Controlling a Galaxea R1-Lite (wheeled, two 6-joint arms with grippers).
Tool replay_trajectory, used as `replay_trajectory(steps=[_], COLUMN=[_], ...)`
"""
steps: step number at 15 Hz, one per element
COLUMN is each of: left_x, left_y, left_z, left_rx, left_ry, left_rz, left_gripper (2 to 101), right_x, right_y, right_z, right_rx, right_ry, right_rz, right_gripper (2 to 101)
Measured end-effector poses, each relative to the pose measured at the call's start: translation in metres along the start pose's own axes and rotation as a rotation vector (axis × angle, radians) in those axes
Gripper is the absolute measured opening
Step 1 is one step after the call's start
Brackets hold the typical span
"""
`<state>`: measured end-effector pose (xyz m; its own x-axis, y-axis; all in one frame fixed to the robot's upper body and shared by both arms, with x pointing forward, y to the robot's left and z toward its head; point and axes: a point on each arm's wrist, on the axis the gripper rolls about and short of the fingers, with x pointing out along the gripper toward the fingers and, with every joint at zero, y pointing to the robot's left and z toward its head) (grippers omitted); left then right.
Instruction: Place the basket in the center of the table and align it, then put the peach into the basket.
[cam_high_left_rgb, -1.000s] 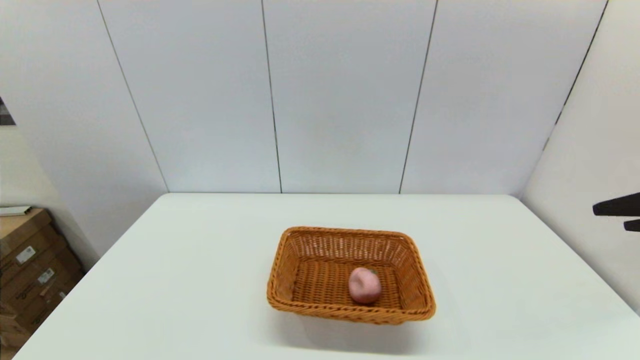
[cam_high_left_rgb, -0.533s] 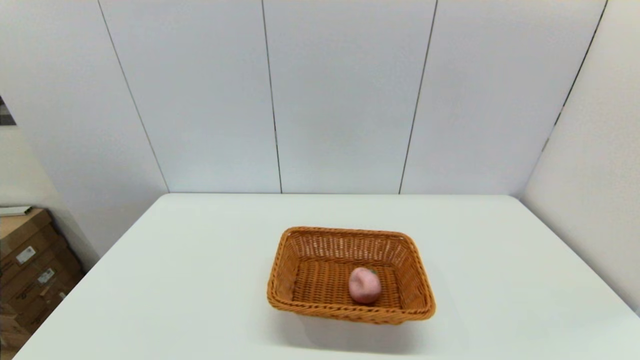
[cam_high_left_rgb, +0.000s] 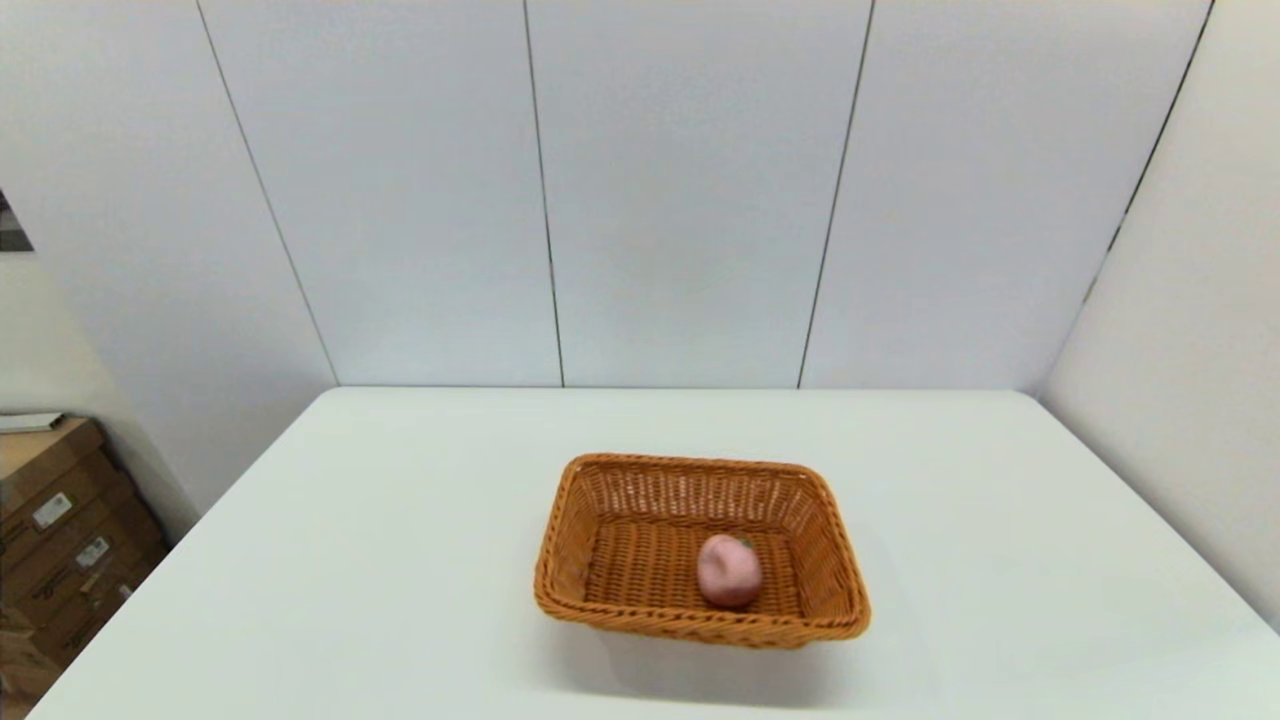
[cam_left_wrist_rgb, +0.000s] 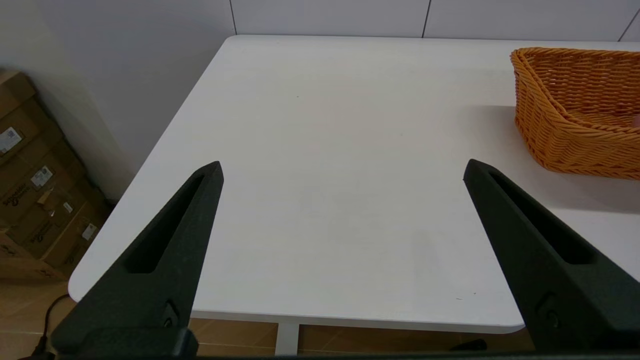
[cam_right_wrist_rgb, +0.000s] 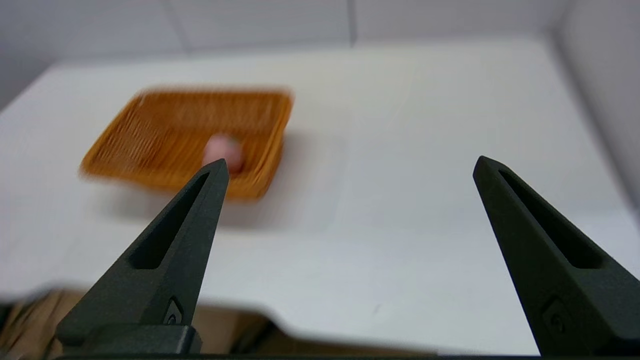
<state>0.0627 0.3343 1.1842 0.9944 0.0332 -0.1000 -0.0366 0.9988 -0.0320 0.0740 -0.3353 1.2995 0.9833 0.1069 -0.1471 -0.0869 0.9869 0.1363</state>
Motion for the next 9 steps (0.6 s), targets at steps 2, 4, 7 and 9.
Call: replay_trajectory(steps=[2,4,7,9], left_x=[0.0,0.0,0.0,0.0], left_y=[0.0,0.0,0.0,0.0], left_z=[0.0,0.0,0.0,0.0], left_rx=[0.0,0.0,0.0,0.0], left_ry=[0.0,0.0,0.0,0.0], left_rz=[0.0,0.0,0.0,0.0], left_gripper=[97.8,97.8,97.8,97.8], right_x=[-0.001,-0.002,-0.003,-0.002], right_y=[-0.003,-0.006,-0.01,-0.013], right_z=[-0.022,-0.043,-0.079,-0.095], right_rx=[-0.006,-0.017,-0.066,-0.073], right_ry=[-0.058,-0.077,-0.085,-0.075], right_rz=[-0.016,-0.025,-0.042,-0.08], right_gripper=[97.1,97.1,97.1,97.1])
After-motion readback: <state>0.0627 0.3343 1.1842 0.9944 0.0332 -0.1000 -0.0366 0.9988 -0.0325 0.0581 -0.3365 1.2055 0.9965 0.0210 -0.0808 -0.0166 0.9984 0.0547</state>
